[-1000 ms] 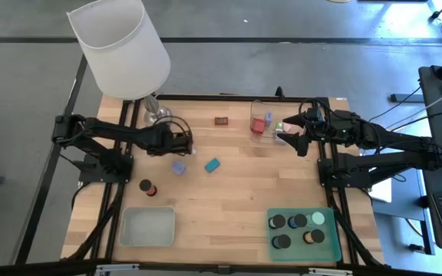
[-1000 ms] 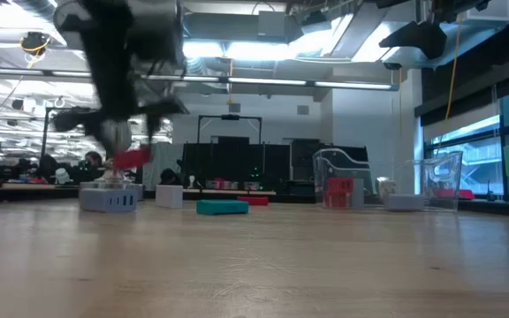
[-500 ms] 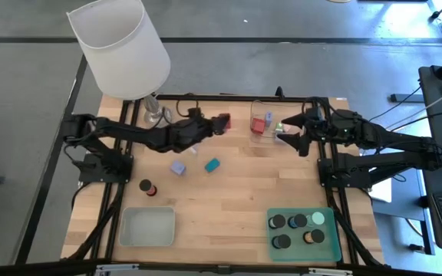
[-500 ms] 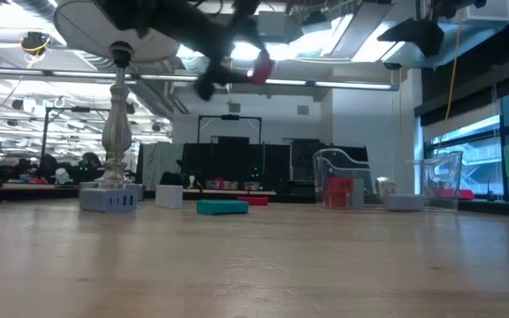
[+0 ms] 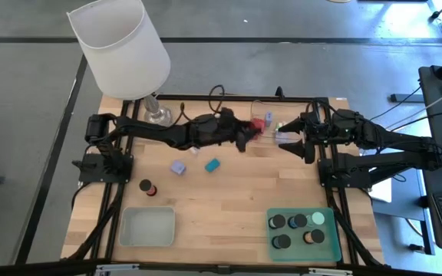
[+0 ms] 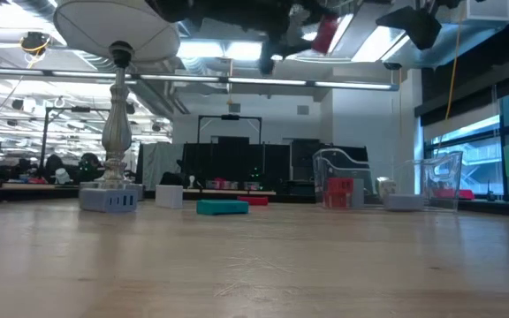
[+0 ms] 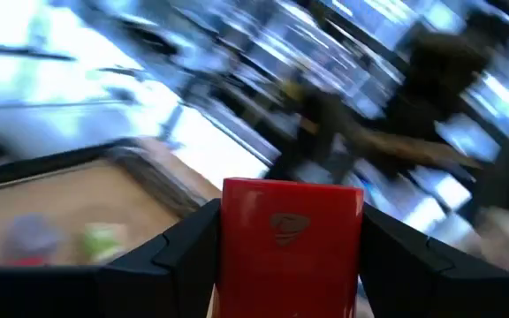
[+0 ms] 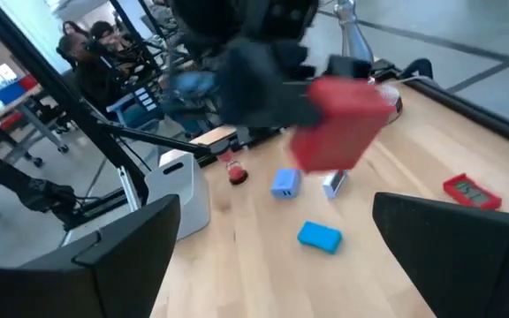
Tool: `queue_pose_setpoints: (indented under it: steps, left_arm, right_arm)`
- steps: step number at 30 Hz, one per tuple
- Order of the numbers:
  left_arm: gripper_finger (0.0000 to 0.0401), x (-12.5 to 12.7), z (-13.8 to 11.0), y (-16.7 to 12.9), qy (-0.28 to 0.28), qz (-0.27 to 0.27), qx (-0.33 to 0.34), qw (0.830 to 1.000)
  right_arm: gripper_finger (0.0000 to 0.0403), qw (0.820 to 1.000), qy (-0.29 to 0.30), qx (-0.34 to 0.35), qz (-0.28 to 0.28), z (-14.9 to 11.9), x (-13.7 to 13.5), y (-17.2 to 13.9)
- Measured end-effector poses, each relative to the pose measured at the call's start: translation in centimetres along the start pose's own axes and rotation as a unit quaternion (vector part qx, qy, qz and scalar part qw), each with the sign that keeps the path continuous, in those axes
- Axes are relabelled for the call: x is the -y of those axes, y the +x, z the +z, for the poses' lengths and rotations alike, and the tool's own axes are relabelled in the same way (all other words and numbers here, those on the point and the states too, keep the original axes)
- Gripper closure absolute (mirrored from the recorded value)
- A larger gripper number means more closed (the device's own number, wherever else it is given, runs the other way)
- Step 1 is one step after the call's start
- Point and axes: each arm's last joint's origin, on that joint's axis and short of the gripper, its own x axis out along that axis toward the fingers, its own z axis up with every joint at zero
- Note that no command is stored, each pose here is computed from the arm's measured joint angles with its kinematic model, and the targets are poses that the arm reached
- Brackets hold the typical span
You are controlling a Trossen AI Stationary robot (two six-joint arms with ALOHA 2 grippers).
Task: Pick & Place Office items
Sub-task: Put the red charger adapter into the transparent bin
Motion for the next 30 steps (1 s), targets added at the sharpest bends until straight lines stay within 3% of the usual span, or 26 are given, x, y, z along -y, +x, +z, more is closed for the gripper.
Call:
queue_pose_setpoints:
  steps: [4, 8, 11, 15, 21, 25, 30]
  left_arm:
    - [0.0184, 0.6, -0.4, -0.1, 0.042, -0.087, -0.055, 0.994]
    - [0.0184, 0.5, -0.2, 0.0, 0.024, -0.141, -0.092, 0.985]
    - [0.0184, 0.4, -0.2, 0.0, 0.000, -0.167, -0.116, 0.979]
    - [0.0184, 0.5, -0.4, -0.1, -0.021, -0.188, -0.142, 0.972]
    - [0.0184, 0.8, -0.7, -0.2, -0.027, -0.199, -0.152, 0.968]
    - [0.0184, 0.8, -0.7, -0.2, -0.037, -0.208, -0.163, 0.964]
    - [0.0184, 0.8, -0.7, -0.2, -0.057, -0.214, -0.176, 0.959]
  right_arm:
    - [0.0024, 1.000, -0.024, 0.000, 0.000, 0.0, 0.0, 0.0]
    - [0.0024, 0.997, -0.074, 0.002, 0.009, 0.1, -0.1, 0.1]
    - [0.0024, 0.988, -0.152, -0.001, 0.037, 0.1, -0.3, 0.7]
    - [0.0024, 0.967, -0.242, 0.005, 0.080, 0.2, -0.8, 2.0]
    - [0.0024, 0.947, -0.305, -0.006, 0.100, -0.3, -1.1, 5.1]
    - [0.0024, 0.940, -0.323, -0.012, 0.108, -0.7, -1.1, 6.6]
    - [0.0024, 0.933, -0.322, -0.007, 0.158, -0.8, -1.4, 7.4]
